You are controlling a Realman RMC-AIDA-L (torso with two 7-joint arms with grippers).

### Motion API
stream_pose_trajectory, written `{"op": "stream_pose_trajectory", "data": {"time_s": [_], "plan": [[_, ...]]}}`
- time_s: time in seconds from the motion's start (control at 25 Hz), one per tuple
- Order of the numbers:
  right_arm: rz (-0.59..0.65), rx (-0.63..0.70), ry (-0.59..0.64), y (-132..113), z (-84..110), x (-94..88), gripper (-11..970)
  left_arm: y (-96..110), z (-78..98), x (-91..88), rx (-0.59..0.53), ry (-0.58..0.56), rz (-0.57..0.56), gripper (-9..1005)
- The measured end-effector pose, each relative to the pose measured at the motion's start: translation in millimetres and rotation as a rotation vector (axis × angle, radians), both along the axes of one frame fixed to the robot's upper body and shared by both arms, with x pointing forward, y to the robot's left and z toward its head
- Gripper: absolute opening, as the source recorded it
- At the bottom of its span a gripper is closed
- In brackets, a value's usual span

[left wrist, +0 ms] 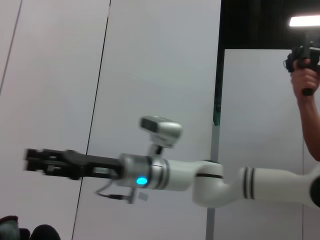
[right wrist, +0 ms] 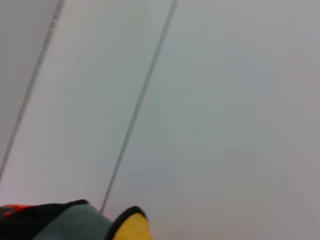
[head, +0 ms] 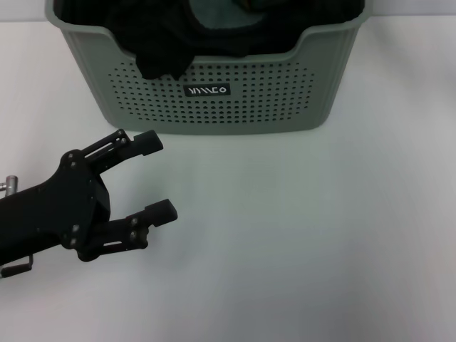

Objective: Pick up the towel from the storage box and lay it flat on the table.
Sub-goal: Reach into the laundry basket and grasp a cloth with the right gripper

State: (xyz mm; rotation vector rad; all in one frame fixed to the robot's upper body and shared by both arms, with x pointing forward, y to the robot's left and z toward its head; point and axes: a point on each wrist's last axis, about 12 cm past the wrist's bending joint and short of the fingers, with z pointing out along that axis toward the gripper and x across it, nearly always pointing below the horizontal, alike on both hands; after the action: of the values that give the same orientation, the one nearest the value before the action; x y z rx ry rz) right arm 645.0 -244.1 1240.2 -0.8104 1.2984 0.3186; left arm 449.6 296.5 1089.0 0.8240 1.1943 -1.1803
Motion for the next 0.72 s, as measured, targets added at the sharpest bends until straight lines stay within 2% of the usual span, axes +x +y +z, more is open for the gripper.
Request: {"op": "stream_pose_trajectory", "data": {"time_s": [0.12,0.24,0.48,0.72], "plan": [[0.013,-0.01,0.033,24,2.6,24.4,633,-1,-0.2,0.3,-0.001,0.0,0.001,881],[0.06,-0.04,0.048,51,5.5,37.6,633,-1,-0.6,1.5,0.004,-0.003,0.007,881],[0.126,-0.105,0.057,93,7.6,44.1,634,-2,-0.9,5.7,0.018,-0.006,0.02,881],[0.082,-0.128,0.118,101,-7.3,52.2,620,-3,-0.3,7.4,0.021,-0.01,0.019,882]]}}
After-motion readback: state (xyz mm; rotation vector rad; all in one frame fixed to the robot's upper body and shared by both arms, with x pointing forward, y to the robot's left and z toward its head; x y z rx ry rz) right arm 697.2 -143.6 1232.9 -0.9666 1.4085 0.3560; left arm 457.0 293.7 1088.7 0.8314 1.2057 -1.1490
